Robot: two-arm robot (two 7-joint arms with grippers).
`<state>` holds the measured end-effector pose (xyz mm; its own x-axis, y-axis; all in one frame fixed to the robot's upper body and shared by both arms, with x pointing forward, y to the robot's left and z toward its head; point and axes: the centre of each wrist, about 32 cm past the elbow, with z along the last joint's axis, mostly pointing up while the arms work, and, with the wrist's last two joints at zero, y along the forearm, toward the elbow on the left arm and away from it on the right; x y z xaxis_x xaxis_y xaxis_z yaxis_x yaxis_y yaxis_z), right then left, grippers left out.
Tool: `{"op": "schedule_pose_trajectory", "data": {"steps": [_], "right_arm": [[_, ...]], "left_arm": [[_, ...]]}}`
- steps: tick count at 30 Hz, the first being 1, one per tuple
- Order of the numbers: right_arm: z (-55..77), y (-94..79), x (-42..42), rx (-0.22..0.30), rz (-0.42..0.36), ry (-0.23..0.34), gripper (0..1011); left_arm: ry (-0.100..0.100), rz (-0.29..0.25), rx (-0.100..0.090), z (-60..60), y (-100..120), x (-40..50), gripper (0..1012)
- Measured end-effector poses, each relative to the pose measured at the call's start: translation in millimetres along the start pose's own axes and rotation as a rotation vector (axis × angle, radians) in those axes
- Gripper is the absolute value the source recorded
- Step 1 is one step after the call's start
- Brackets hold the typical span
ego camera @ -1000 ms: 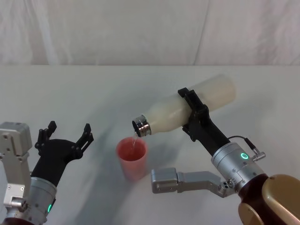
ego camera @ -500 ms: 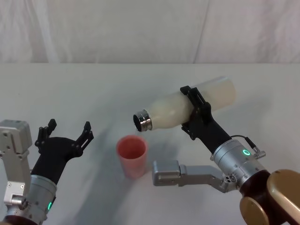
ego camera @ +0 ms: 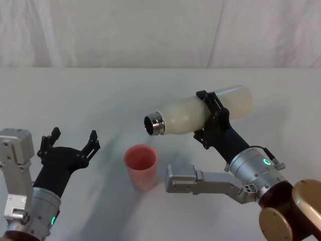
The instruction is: Grasp the thermos with one hand and pour water into the cup lid.
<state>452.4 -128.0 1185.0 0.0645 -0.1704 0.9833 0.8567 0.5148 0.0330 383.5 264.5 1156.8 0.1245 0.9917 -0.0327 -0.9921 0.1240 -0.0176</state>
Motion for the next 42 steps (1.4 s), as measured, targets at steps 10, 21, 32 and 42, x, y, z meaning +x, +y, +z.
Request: {"op": "schedule_pose_trajectory", "data": {"steps": [10,21,32,42], "right_arm": [[0.3,-0.4,-0.1,0.0,0.0,0.005,957],[0.6,-1.0,-1.1,0.001,-0.001,-0.004,957],[1.4,-0.8,-1.2,0.003,-0.007,-0.004,957],[2.5,-1.2,2.8,-0.003,-0.015,0.074,957]], "left_arm": [[0.0,0.0,0.0,0.0,0.0,0.0,1001],[0.0,0.0,0.0,0.0,0.0,0.0,1001],[0.0,0.0,0.0,0.0,0.0,0.0,1001],[0.0,0.0,0.0,0.0,0.0,0.0,1001]]}}
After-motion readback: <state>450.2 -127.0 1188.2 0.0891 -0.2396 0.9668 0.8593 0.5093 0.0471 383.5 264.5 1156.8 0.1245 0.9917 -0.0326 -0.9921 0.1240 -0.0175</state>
